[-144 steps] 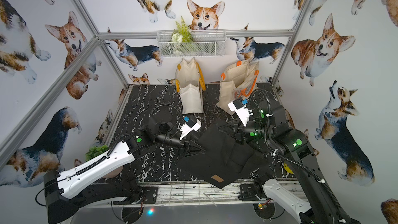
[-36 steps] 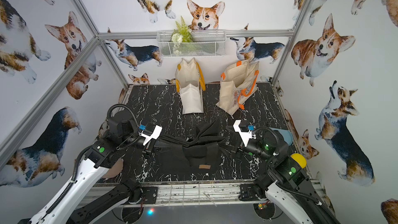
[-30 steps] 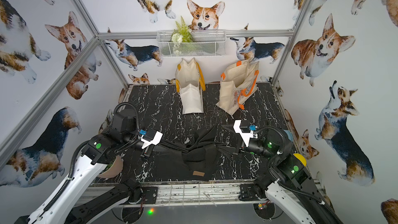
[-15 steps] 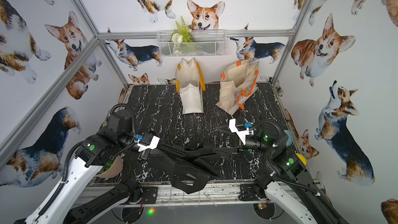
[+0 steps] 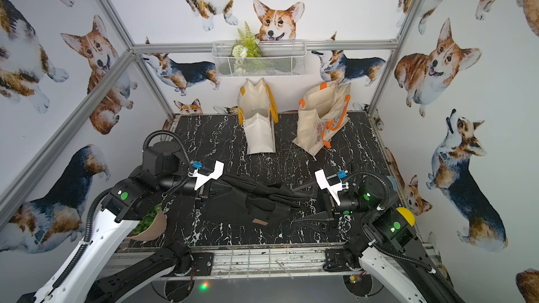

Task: Put away the canvas bag
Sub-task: Press the canvas bag, then place the canvas bag at the center of the board.

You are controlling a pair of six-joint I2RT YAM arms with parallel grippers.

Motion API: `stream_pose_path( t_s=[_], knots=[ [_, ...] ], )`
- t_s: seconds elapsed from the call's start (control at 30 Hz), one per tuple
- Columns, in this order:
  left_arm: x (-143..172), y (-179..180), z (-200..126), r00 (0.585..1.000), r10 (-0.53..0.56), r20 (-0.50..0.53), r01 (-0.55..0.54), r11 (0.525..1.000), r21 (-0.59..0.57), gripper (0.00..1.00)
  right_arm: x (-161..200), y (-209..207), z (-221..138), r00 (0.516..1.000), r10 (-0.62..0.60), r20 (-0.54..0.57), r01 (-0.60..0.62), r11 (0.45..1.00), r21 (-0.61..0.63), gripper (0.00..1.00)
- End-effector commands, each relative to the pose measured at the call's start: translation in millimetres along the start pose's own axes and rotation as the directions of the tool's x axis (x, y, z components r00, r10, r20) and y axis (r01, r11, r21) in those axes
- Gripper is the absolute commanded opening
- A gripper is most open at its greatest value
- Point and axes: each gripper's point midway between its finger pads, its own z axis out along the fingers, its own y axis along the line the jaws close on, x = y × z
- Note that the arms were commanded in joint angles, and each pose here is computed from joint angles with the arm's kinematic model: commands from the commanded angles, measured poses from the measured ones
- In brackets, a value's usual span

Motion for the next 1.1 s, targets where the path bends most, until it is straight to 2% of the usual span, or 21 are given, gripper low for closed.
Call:
stream_pose_path(
  t_s=[0.0, 0.17, 0.33, 0.47, 0.73, 0.9, 0.97, 1.07],
  knots=[
    [-24, 12, 2, 0.995, -0.046, 0.086, 0.046, 0.999, 0.004, 0.0, 5, 6, -3, 0.998, 0.055, -0.006, -0.055, 0.998, -0.015, 0.88],
    [-42, 16, 9, 0.981, -0.159, 0.114, 0.144, 0.981, 0.126, 0.0, 8, -5, -3, 0.999, 0.051, 0.009, -0.051, 0.998, 0.042, 0.89],
    [-63, 18, 6, 0.97, -0.15, 0.189, 0.124, 0.983, 0.138, 0.0, 8, -19, 0, 0.998, 0.05, 0.029, -0.052, 0.995, 0.082, 0.88],
    [-75, 17, 6, 0.961, -0.18, 0.212, 0.141, 0.973, 0.185, 0.0, 6, -36, -2, 0.998, 0.029, 0.052, -0.037, 0.985, 0.169, 0.87],
    [-66, 18, 10, 0.95, -0.236, 0.204, 0.191, 0.958, 0.215, 0.0, -17, -59, -12, 0.994, -0.036, 0.1, -0.001, 0.937, 0.35, 0.82],
    [-60, 21, 13, 0.94, -0.271, 0.208, 0.227, 0.95, 0.214, 0.09, -25, -60, -11, 0.995, -0.026, 0.101, -0.012, 0.934, 0.357, 0.73],
    [-57, 24, 15, 0.934, -0.291, 0.207, 0.246, 0.945, 0.215, 0.11, -26, -60, -10, 0.995, -0.003, 0.103, -0.033, 0.937, 0.347, 0.55],
    [-55, 35, 17, 0.918, -0.335, 0.214, 0.305, 0.939, 0.16, 0.15, -21, -59, -3, 0.995, 0.057, 0.08, -0.079, 0.95, 0.304, 0.17]
  ],
)
